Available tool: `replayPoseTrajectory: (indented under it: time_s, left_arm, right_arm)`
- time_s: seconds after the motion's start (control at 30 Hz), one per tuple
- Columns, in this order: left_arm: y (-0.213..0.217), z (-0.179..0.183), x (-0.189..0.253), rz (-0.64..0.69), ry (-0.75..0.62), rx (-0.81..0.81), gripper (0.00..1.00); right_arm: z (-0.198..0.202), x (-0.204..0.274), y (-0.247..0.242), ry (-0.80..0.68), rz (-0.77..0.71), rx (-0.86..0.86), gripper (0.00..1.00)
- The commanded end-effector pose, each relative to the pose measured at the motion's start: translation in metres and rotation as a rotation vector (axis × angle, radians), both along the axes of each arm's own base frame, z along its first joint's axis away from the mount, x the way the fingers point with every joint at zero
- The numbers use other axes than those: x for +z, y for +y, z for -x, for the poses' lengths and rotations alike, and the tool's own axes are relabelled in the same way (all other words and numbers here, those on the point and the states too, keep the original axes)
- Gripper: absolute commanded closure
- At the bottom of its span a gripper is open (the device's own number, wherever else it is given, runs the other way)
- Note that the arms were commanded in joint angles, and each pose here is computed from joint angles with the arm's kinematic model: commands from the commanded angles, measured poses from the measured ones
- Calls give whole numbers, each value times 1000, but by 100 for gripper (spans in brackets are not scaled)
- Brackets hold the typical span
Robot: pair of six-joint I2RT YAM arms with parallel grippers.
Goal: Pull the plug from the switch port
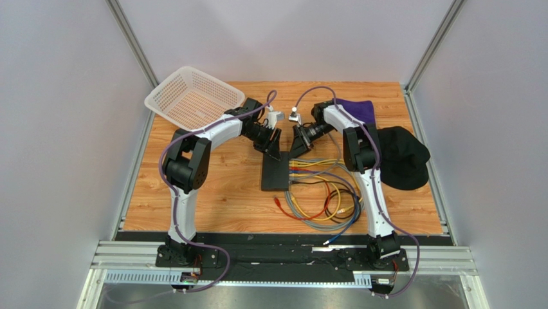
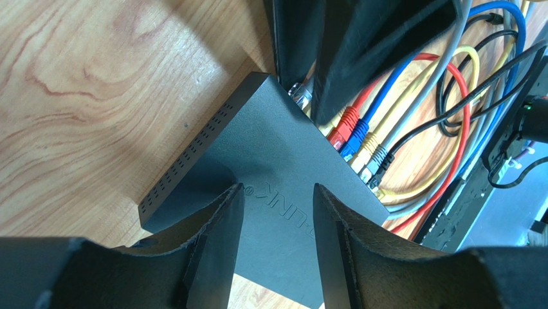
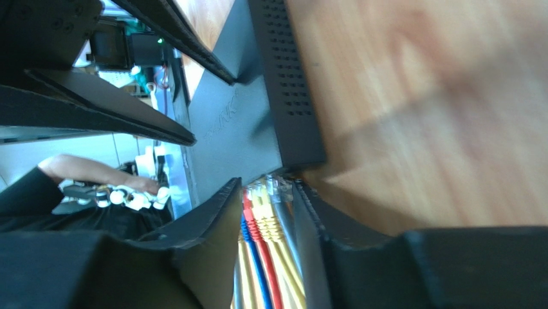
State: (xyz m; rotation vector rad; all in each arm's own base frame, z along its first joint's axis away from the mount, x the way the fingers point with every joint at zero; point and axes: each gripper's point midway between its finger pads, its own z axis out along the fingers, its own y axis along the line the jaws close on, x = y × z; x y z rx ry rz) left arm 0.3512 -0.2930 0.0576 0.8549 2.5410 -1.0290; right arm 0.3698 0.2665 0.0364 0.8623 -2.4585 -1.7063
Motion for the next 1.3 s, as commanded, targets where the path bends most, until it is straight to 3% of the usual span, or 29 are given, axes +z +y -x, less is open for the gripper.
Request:
replayPoseTrajectory:
  time_s: [0.0, 0.3, 0.53, 0.7, 1.0, 1.27]
  left_arm:
    - [15, 11, -44, -128, 43, -15, 45]
    - [12, 10, -44, -117, 43, -25, 44]
    - [12, 10, -44, -114, 44, -25, 44]
    - [12, 10, -44, -115, 42, -29, 44]
    - [12, 11, -44, -110, 43, -39, 43]
    - [11, 11, -43, -114, 37, -45, 45]
  right_arm:
    - [18, 0, 5, 47, 4, 57, 55]
    - [27, -5, 8, 84, -2, 78, 73]
    - [26, -3, 7, 103, -16, 67, 69]
    - [23, -2, 5, 119, -36, 52, 85]
    - [18, 1, -1, 131, -62, 21, 99]
    - [21, -7, -25, 188, 21, 2, 100]
